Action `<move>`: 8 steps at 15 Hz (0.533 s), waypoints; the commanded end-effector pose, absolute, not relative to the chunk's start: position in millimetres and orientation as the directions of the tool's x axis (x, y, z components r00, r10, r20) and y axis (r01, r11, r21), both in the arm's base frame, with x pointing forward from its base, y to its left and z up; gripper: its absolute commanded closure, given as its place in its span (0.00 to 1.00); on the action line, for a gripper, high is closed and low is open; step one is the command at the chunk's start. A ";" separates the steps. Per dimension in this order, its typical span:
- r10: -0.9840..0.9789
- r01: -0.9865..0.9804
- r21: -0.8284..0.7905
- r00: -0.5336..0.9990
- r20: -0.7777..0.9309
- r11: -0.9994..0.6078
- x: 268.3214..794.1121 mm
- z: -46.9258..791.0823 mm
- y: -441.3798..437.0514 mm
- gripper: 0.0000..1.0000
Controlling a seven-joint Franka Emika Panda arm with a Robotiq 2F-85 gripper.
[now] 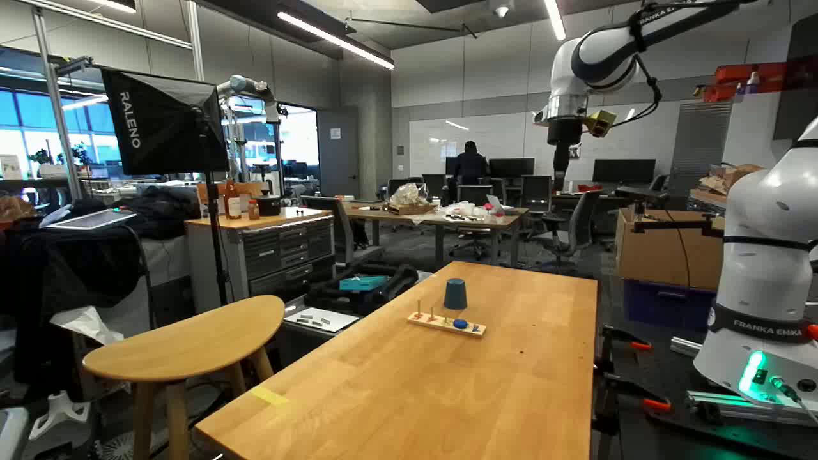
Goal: Remove the blue ring from the wooden stand and place it on the table
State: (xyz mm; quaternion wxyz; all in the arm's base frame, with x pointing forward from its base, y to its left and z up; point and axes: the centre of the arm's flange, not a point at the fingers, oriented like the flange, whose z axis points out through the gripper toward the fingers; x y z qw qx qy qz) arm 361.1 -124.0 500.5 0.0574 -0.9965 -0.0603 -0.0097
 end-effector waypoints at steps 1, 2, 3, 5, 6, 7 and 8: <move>0.119 0.121 -0.112 0.993 0.030 -0.986 361.4 501.9 -124.3 0.00; 0.118 0.121 -0.110 0.992 0.033 -0.986 361.9 503.8 -124.7 0.00; 0.118 0.121 -0.110 0.992 0.036 -0.987 362.0 505.0 -124.9 0.00; 0.126 0.129 -0.086 0.991 0.047 -0.988 367.0 499.2 -120.2 0.00; 0.138 0.141 -0.040 0.988 0.062 -0.989 379.7 487.5 -109.6 0.00; 0.150 0.150 0.001 0.986 0.072 -0.989 394.0 475.3 -99.0 0.00; 0.162 0.160 0.035 0.983 0.086 -0.987 412.0 459.5 -87.4 0.00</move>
